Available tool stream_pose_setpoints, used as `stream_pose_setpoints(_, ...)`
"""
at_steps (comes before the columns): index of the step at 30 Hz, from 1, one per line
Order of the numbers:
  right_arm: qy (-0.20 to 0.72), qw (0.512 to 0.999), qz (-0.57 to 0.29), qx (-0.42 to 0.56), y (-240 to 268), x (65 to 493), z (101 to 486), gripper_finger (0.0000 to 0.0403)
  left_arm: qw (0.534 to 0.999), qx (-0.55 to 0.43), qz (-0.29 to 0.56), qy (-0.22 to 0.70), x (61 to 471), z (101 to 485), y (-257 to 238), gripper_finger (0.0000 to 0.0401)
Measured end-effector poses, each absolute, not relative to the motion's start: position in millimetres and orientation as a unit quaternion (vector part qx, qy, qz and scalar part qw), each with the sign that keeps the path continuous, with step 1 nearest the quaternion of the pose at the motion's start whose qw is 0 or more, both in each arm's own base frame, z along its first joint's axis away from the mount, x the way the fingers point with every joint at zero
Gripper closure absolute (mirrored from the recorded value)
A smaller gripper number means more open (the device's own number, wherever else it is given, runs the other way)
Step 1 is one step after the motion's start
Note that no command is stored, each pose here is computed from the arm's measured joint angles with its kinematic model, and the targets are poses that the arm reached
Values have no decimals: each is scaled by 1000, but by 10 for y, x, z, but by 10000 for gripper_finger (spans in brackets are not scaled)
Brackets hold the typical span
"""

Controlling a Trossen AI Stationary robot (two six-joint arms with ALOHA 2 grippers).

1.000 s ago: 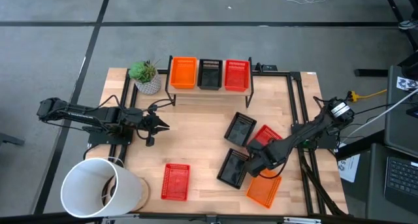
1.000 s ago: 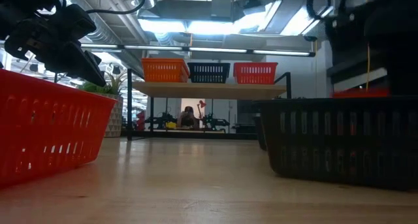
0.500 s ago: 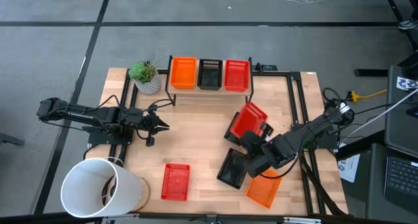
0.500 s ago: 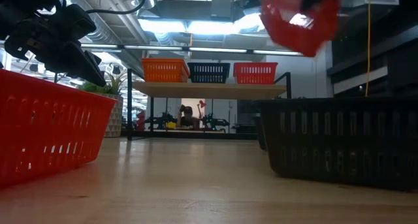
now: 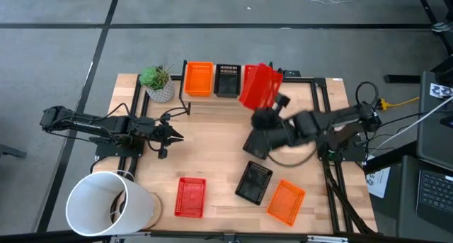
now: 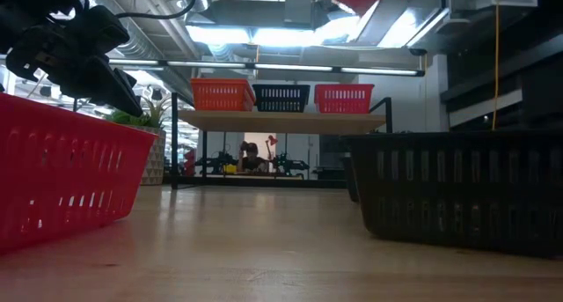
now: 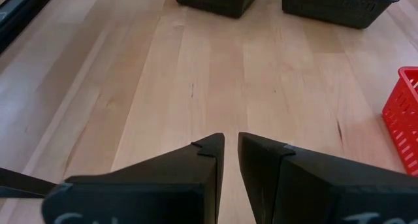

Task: Stack baskets on shelf by color
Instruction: Stack the right red bin on top of the red bin on the shelf

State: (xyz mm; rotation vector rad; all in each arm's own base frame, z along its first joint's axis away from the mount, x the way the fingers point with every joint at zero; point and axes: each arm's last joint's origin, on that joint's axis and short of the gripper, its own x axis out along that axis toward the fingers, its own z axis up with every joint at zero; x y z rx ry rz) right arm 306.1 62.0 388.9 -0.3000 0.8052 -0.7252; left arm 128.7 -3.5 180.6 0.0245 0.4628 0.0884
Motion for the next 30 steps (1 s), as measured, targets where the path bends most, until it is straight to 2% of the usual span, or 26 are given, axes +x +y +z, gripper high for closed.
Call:
stream_pose_setpoints(13,468,825,-296,-115,-435,3035,4191,403,972,17,46,229,1287,1805,-34,364)
stream_pose_setpoints(21,529,827,-140,-130,-899,2982,4110,403,971,22,71,228,1285,1807,-19,364)
stream_pose_setpoints(30,571,807,-143,-44,-1227,2921,3952,403,970,24,77,228,1285,1808,-16,364)
